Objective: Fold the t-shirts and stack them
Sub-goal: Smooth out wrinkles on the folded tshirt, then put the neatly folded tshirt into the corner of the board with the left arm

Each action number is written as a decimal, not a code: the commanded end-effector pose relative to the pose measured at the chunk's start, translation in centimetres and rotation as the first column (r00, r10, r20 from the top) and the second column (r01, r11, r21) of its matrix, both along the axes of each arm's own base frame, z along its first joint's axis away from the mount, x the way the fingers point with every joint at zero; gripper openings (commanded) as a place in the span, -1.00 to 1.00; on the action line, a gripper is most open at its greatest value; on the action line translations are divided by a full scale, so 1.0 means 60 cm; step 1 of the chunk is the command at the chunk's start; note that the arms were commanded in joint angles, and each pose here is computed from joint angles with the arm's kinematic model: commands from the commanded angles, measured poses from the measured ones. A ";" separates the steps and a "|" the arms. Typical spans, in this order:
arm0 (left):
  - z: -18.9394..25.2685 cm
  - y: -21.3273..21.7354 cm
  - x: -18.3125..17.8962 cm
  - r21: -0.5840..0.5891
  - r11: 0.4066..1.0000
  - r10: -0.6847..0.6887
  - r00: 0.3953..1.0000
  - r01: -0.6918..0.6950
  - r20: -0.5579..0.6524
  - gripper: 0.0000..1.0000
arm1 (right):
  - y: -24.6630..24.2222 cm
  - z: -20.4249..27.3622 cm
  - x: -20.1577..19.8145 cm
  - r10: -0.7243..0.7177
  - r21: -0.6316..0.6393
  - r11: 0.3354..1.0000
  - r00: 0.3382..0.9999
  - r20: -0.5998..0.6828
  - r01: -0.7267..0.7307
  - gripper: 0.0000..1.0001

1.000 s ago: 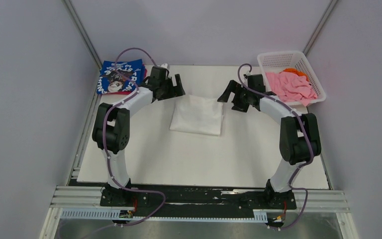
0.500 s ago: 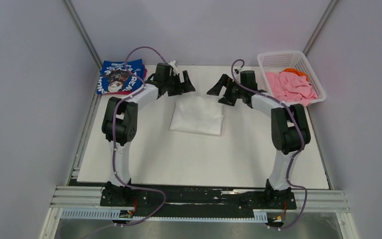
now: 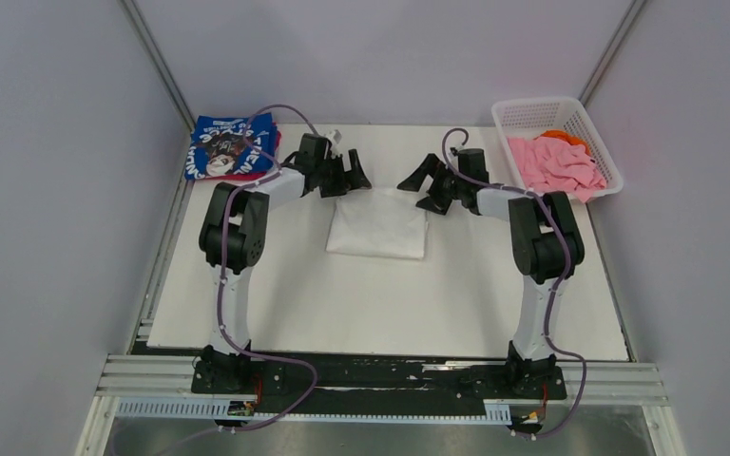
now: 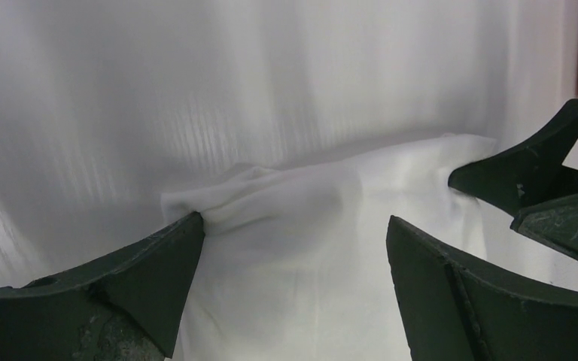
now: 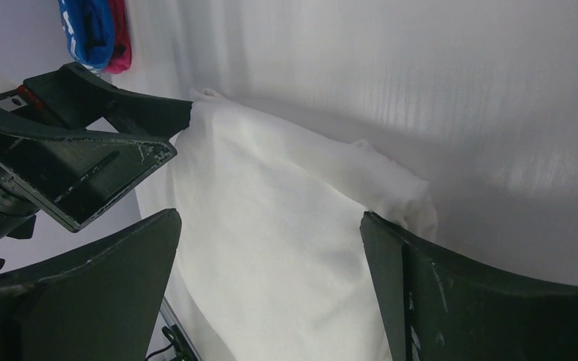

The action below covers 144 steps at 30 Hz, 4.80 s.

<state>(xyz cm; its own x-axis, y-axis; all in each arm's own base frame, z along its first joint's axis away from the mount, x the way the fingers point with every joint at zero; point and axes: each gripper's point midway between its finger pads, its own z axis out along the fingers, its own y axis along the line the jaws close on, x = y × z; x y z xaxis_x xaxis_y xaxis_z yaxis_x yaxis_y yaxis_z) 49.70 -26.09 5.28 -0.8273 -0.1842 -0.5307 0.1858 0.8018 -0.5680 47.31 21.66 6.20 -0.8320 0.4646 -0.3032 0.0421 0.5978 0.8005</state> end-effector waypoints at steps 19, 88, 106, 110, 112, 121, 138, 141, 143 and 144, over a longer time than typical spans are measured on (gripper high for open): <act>0.095 0.109 -0.218 0.095 0.984 0.147 0.989 -0.148 0.019 1.00 | -0.141 0.214 -0.240 -0.188 -0.170 0.940 0.867 0.461 0.294 1.00; 0.417 0.457 0.166 0.782 0.042 -0.048 0.780 -0.622 0.624 -1.00 | -0.281 0.174 -0.284 -0.317 -0.406 0.715 0.782 0.537 0.569 1.00; 0.515 0.490 0.127 0.707 0.062 -0.009 0.708 -0.704 0.706 -1.00 | -0.287 0.161 -0.290 -0.345 -0.408 0.703 0.781 0.521 0.582 1.00; 0.493 0.526 0.140 0.707 0.054 0.018 0.708 -0.706 0.706 -1.00 | -0.289 0.153 -0.288 -0.346 -0.422 0.696 0.787 0.511 0.581 1.00; 0.478 0.544 0.151 0.706 0.062 0.029 0.708 -0.706 0.706 -1.00 | -0.294 0.149 -0.285 -0.355 -0.434 0.682 0.785 0.508 0.589 1.00; 0.394 0.623 0.213 0.709 0.112 0.086 0.717 -0.697 0.691 -1.00 | -0.309 0.116 -0.276 -0.372 -0.510 0.630 0.803 0.464 0.586 1.00; 0.289 0.738 0.279 0.666 0.176 0.173 0.689 -0.725 0.704 -1.00 | -0.325 0.111 -0.279 -0.378 -0.560 0.585 0.808 0.452 0.587 1.00; 0.278 0.732 0.289 0.654 0.207 0.180 0.685 -0.728 0.705 -0.96 | -0.322 0.113 -0.276 -0.379 -0.557 0.589 0.809 0.450 0.586 1.00; 0.266 0.732 0.293 0.655 0.215 0.188 0.689 -0.724 0.700 -0.91 | -0.323 0.114 -0.275 -0.380 -0.556 0.588 0.807 0.452 0.588 1.00; 0.258 0.732 0.293 0.659 0.215 0.191 0.693 -0.721 0.695 -0.85 | -0.323 0.115 -0.275 -0.381 -0.555 0.587 0.806 0.453 0.589 1.00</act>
